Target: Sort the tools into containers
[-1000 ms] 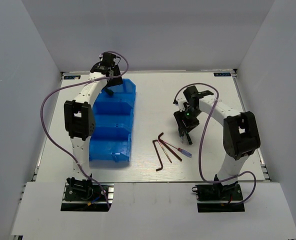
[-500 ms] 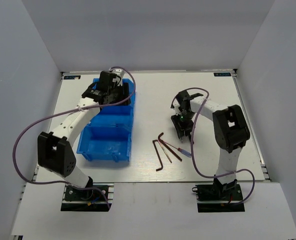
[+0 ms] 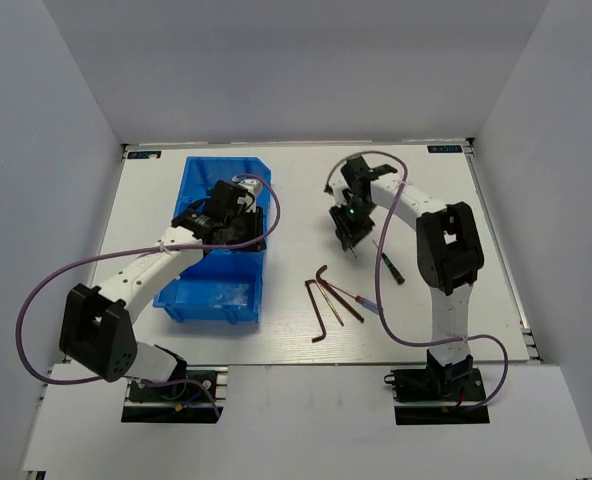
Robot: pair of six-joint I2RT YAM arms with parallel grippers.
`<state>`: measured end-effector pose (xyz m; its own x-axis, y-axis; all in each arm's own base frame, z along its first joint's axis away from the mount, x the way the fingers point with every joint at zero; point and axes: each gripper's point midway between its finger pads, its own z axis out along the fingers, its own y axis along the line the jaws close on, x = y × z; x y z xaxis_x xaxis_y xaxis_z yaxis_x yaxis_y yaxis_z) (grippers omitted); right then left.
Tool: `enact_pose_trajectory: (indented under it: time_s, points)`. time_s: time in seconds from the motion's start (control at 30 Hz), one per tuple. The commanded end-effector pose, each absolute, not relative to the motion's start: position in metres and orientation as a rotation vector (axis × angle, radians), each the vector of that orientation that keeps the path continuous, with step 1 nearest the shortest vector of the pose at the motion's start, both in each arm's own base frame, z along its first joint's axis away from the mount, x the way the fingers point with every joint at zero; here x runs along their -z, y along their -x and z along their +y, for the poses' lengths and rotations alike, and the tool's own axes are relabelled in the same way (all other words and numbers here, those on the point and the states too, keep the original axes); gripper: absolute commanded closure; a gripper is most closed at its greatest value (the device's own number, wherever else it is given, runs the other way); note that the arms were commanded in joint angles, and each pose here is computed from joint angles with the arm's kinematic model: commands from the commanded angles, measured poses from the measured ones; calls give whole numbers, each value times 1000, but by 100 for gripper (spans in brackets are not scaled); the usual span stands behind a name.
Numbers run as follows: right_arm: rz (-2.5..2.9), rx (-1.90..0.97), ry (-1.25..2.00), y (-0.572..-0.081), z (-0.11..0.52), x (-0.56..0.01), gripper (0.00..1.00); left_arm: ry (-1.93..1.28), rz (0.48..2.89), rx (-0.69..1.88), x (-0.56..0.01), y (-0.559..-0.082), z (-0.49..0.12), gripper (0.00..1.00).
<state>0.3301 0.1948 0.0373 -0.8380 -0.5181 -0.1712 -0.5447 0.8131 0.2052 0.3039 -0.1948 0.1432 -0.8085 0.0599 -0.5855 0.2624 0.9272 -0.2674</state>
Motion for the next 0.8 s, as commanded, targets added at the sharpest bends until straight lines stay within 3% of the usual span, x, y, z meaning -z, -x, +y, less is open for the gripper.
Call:
enact_pose_trajectory:
  time_s: [0.0,0.13,0.3,0.5,0.63,0.77]
  points:
    - [2571,-549,1149,-358,247,-92,100,-186,2358,521,-186,-300,-199,54]
    - [2318,-680,1304,-393,294,-128,100,-132,2255,551,-213,-292,-194,51]
    - [1873,-798,1207,-465,369,-184,100,-50,2151,579,-238,-277,-181,51]
    - [1582,-821,1178,-491,429,-183,100,-21,2137,586,-242,-264,-172,50]
    - [1398,-725,1002,-537,453,-223,100,-16,2149,571,-240,-260,-168,49]
    - [1342,-717,1015,-541,484,-211,100,-11,2170,551,-235,-258,-165,49]
